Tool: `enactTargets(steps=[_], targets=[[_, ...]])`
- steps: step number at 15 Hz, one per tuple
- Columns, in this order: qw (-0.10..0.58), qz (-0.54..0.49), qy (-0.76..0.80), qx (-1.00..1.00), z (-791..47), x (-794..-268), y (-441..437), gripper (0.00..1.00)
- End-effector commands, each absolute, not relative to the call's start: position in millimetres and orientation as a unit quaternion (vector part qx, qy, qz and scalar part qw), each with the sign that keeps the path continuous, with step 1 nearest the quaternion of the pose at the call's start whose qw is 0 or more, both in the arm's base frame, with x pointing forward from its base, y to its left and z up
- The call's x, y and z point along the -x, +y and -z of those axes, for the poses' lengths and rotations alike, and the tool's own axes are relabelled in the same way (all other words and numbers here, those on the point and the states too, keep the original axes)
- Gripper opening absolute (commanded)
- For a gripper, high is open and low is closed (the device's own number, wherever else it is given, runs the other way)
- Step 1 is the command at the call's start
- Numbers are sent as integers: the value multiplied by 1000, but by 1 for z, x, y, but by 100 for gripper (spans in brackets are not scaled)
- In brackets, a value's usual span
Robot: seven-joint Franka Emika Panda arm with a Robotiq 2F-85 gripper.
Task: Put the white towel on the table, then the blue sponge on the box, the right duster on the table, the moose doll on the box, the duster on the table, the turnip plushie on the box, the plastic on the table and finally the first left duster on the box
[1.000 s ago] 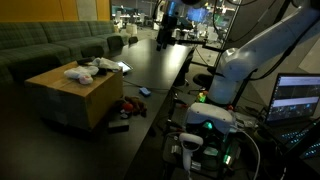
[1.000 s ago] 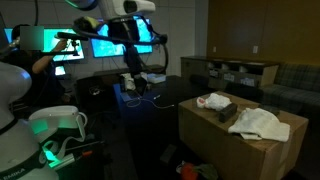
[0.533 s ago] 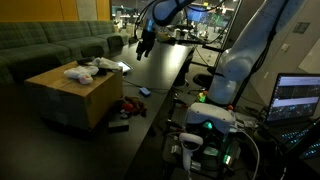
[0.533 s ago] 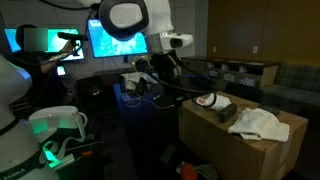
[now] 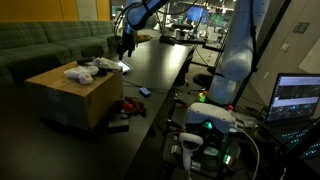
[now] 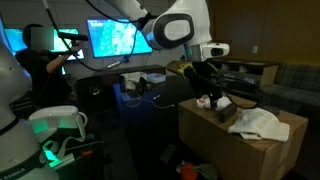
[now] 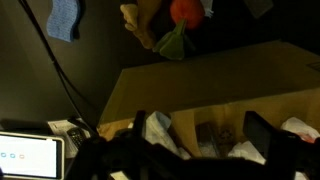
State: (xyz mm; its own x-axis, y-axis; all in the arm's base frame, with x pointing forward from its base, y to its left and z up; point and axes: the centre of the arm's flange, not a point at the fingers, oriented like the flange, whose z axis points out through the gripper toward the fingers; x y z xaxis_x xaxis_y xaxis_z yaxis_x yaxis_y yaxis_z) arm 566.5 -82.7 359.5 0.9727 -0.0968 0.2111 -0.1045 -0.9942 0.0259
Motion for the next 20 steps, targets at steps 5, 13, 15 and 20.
enactTargets(steps=[5,13,15,20], targets=[[17,-109,-34,-993,-343,-655,-102,100],[16,-91,-1,-996,-300,-709,-106,100],[20,-87,-1,-996,-289,-720,-113,100],[31,-90,-13,-995,-271,-740,-138,100]])
